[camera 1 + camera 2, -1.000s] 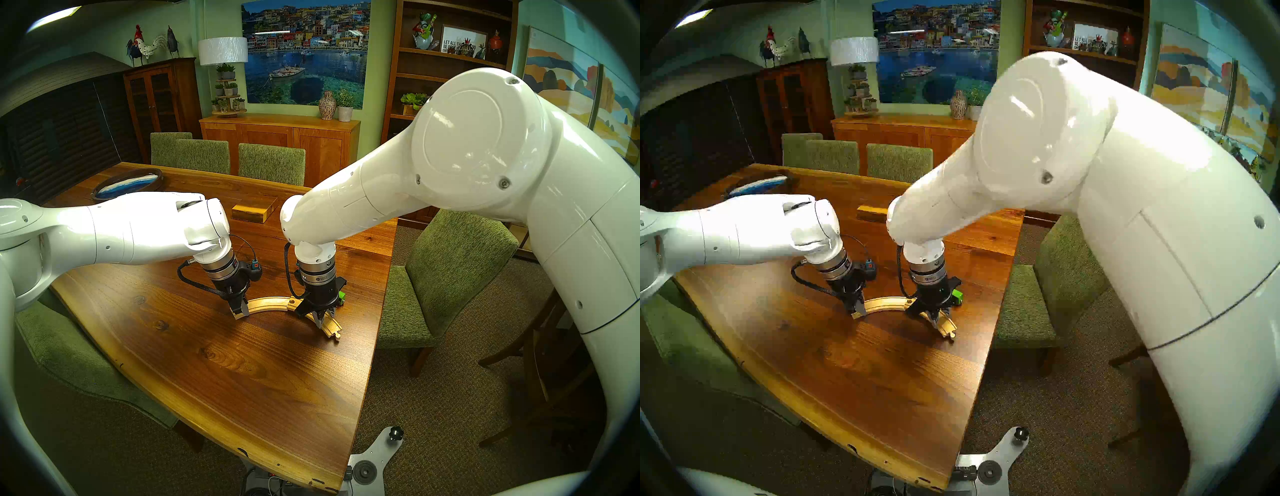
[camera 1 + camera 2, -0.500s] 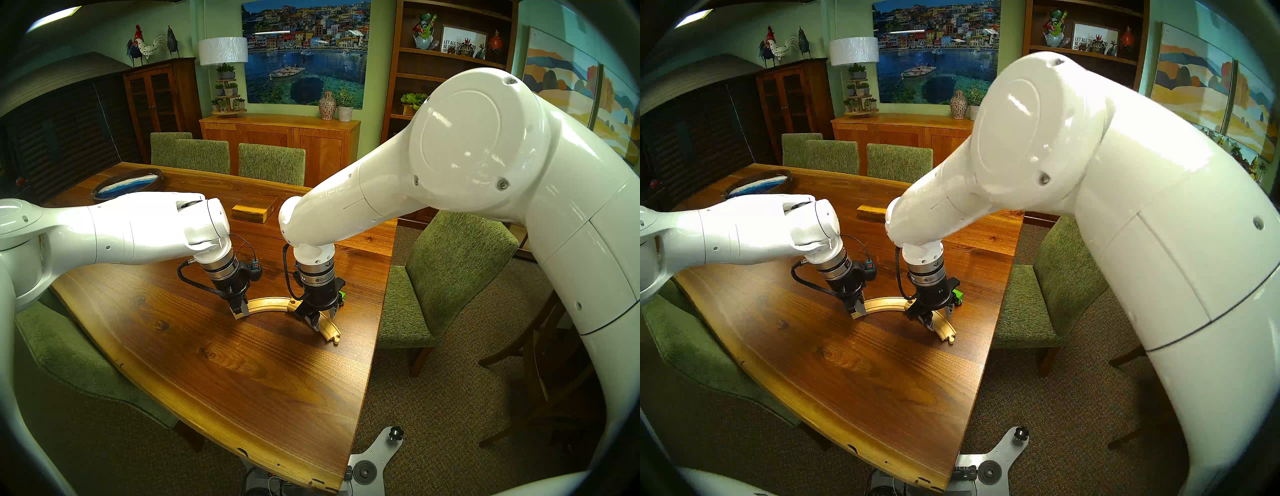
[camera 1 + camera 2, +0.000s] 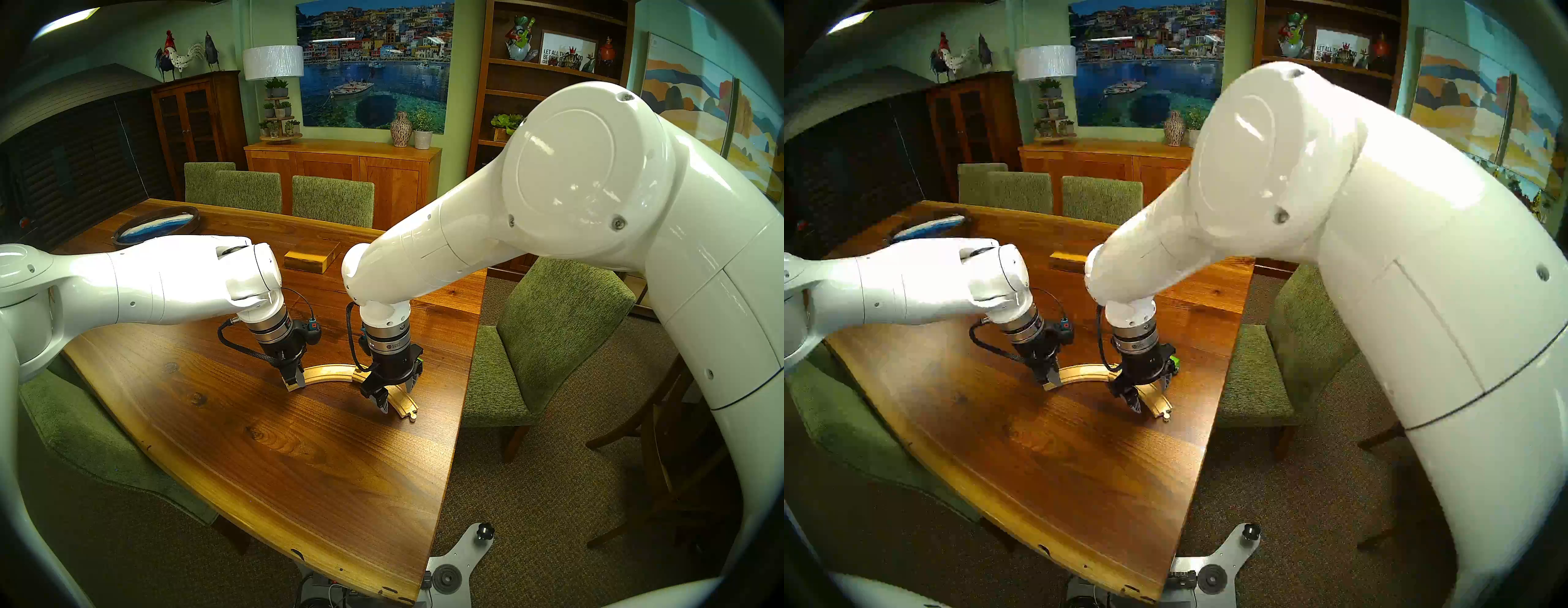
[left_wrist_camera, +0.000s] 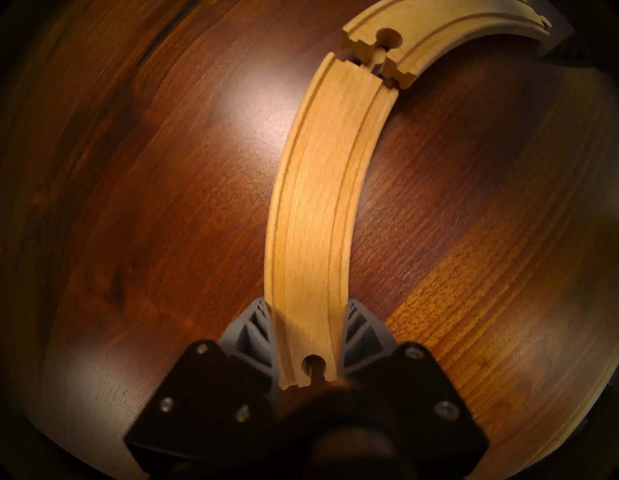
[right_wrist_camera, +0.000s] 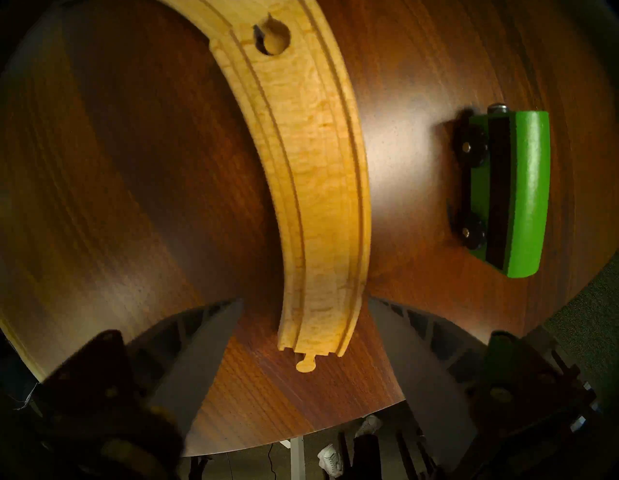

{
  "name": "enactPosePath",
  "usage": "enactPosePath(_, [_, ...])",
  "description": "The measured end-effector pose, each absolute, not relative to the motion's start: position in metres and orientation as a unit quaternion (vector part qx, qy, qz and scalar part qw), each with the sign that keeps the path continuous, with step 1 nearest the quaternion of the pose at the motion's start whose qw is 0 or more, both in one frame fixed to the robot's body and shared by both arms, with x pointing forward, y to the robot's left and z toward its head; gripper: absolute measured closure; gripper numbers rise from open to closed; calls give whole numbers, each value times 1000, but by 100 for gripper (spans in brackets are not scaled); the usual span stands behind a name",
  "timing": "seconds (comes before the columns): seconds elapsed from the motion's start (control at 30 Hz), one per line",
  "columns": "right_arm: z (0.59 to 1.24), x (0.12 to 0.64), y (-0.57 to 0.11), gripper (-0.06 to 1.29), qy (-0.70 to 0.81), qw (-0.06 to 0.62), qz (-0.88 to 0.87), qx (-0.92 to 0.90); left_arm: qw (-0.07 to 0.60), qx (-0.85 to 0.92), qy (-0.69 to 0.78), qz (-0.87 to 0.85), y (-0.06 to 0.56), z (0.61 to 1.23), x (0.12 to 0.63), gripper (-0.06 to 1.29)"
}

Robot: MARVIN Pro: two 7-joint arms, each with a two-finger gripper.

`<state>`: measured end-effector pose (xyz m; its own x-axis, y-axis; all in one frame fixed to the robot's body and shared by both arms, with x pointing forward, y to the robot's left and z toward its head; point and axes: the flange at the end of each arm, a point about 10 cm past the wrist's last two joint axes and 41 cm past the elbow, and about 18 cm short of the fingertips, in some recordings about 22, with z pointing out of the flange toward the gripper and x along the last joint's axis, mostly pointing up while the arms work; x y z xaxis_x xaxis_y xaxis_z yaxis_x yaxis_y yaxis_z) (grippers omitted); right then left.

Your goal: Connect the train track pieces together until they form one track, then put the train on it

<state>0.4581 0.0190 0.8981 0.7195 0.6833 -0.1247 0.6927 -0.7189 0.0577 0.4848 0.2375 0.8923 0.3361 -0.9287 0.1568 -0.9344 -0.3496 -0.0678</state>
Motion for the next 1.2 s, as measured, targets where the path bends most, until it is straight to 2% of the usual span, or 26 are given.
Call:
enactPosePath(0.13, [898, 458, 19, 32, 376, 50, -39, 925, 17, 817, -570, 84, 237, 892, 485, 103])
enactPosePath(0.27, [899, 458, 20, 38, 381, 51, -27, 923, 17, 817, -570, 84, 237, 892, 485, 103])
enactPosePath(0.3, [899, 458, 20, 48, 383, 51, -23, 922, 17, 817, -570, 84, 237, 892, 485, 103])
enactPosePath(0.4, [900, 458, 21, 58, 386, 52, -15, 921, 17, 817, -570, 84, 237, 892, 485, 103])
enactPosePath(0.67, [903, 462, 22, 60, 390, 52, 4, 919, 17, 817, -570, 84, 237, 892, 485, 103])
enactPosePath(0.83, [904, 464, 23, 55, 391, 53, 10, 919, 17, 817, -570, 84, 237, 892, 485, 103])
enactPosePath(0.97, [905, 465, 23, 40, 392, 52, 14, 918, 17, 817, -570, 84, 237, 892, 485, 103])
enactPosePath(1.1, [905, 466, 23, 38, 394, 51, 19, 917, 17, 817, -570, 84, 237, 892, 485, 103])
enactPosePath(1.2, [905, 466, 23, 25, 396, 51, 23, 917, 17, 817, -570, 84, 237, 892, 485, 103])
